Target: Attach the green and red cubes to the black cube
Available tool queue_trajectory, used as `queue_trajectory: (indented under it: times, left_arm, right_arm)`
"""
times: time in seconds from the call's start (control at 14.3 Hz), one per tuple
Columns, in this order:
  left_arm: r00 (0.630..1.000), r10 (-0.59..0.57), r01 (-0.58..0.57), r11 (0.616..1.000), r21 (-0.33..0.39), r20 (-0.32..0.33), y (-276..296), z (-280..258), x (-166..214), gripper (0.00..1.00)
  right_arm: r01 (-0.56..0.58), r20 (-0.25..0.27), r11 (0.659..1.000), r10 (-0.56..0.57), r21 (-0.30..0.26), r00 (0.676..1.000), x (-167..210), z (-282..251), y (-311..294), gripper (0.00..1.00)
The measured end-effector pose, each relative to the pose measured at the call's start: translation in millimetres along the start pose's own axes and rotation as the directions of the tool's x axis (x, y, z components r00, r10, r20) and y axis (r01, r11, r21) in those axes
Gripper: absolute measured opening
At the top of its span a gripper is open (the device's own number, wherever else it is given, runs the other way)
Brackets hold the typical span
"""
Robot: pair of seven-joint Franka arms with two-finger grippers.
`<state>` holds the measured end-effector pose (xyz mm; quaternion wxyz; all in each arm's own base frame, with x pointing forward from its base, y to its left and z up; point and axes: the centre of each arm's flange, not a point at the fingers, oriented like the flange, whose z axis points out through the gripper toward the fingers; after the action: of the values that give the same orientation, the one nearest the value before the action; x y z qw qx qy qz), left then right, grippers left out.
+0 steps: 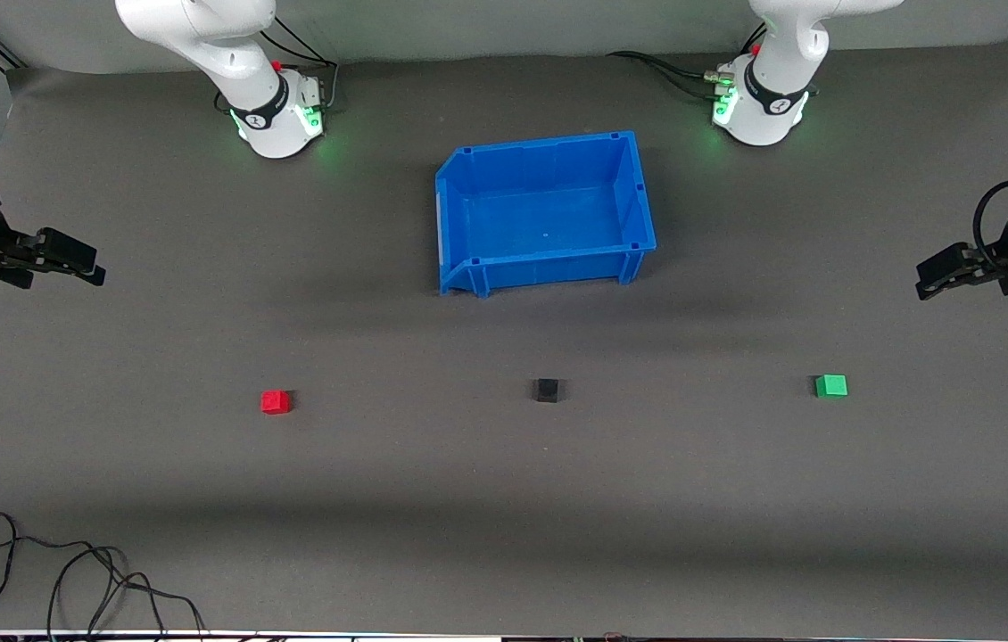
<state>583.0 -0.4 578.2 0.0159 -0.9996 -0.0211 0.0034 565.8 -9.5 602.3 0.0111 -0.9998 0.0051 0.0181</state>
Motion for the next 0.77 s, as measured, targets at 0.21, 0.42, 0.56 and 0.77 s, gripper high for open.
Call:
queue_trajectory:
  times: [0.21, 0.42, 0.56, 0.77]
  left_arm:
    - [1.0, -0.015, 0.014, 1.0, 0.006, 0.008, -7.9, 31.2, 13.9, 0.99]
    - [1.0, -0.029, 0.029, 1.0, 0.002, -0.006, -17.3, 88.4, 27.9, 0.99]
    - [0.999, -0.037, 0.037, 0.999, -0.001, -0.008, -21.9, 134.0, 31.8, 1.0]
    - [0.999, -0.046, 0.046, 0.999, -0.005, 0.013, -28.2, 194.1, 39.5, 1.0]
  right_arm:
    - [-0.071, -0.017, 0.997, 0.072, 0.003, 0.997, 6.9, -1.4, -1.1, 1.0]
    - [-0.337, -0.03, 0.941, 0.337, 0.014, 0.941, 21.2, -4.2, -6.2, 1.0]
    - [-0.533, -0.028, 0.846, 0.534, 0.02, 0.845, 30.0, -1.6, -17.4, 1.0]
    - [-0.785, -0.01, 0.619, 0.785, 0.024, 0.619, 36.1, 5.4, -37.3, 1.0]
